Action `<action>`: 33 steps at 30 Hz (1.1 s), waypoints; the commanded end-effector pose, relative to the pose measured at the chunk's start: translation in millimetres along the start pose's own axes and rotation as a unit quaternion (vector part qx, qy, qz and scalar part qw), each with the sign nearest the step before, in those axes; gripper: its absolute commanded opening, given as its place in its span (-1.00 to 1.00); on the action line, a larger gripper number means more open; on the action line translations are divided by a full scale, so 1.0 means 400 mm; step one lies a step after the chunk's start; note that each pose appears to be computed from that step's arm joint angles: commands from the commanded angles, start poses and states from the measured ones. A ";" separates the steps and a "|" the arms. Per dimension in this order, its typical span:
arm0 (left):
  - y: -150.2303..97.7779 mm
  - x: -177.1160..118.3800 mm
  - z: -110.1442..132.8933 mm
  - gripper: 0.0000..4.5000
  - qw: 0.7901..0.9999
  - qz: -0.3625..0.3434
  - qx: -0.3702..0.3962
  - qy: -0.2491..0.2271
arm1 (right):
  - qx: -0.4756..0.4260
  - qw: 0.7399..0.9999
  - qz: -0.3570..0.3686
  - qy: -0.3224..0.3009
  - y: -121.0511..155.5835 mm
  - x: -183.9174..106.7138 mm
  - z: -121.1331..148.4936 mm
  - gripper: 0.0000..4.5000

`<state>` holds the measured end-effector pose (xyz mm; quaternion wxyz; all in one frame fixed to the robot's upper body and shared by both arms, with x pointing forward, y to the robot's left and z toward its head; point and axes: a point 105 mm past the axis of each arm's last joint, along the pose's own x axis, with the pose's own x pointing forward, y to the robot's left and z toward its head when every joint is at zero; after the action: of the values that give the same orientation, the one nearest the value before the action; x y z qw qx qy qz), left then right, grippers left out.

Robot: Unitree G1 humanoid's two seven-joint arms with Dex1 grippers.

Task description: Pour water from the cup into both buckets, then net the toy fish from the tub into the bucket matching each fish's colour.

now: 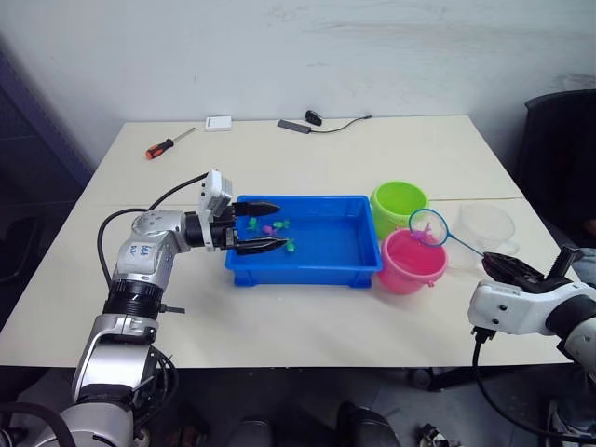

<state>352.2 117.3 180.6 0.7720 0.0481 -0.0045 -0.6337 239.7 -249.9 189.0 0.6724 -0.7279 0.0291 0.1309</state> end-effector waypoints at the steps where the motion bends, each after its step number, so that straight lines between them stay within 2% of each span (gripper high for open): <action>1: -0.012 0.000 0.020 0.99 1.000 -0.017 0.020 0.001 | -0.061 0.997 -0.044 -0.006 -0.033 -0.016 -0.001 -1.00; 7: -0.024 0.008 0.019 0.99 0.999 -0.039 0.018 0.003 | -0.122 0.990 -0.062 -0.025 -0.003 -0.025 0.008 -1.00; 10: -0.029 0.010 0.018 0.99 0.999 -0.046 0.018 0.005 | -0.121 0.990 -0.065 -0.025 0.010 -0.027 0.004 -1.00; 15: -0.024 0.006 0.020 0.99 0.999 -0.035 0.020 0.002 | -0.103 0.991 -0.076 -0.035 -0.009 -0.024 0.006 -1.00; 17: -0.008 -0.005 0.022 0.99 1.000 -0.004 0.021 -0.004 | -0.060 0.993 -0.086 -0.045 -0.037 -0.016 0.013 -1.00; 19: 0.025 -0.034 0.027 0.99 0.998 0.063 0.017 -0.017 | 0.029 0.992 -0.088 -0.081 -0.085 0.007 0.038 -1.00; 21: 0.048 -0.070 0.021 0.99 0.992 0.123 0.006 -0.017 | 0.137 0.981 -0.084 -0.112 -0.126 0.031 0.058 -1.00; 23: 0.051 -0.109 0.012 0.99 0.987 0.157 -0.005 -0.009 | 0.251 0.957 -0.049 -0.135 -0.137 0.058 0.078 -1.00; 26: 0.048 -0.154 -0.002 0.99 0.980 0.197 -0.015 0.014 | 0.395 0.904 0.038 -0.159 -0.121 0.099 0.123 -1.00; 30: 0.048 -0.220 -0.015 0.99 0.962 0.270 -0.038 0.035 | 0.511 0.831 0.137 -0.169 -0.102 0.158 0.198 -1.00; 31: 0.044 -0.243 -0.026 0.99 0.953 0.294 -0.052 0.045 | 0.548 0.803 0.163 -0.169 -0.094 0.181 0.224 -1.00; 33: 0.033 -0.270 -0.043 0.99 0.941 0.324 -0.076 0.063 | 0.592 0.762 0.196 -0.174 -0.095 0.212 0.274 -1.00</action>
<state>350.3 219.1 162.1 0.9241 0.0277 0.0740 -0.3739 306.3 -145.5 202.1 0.9211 -0.1876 0.0967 0.3270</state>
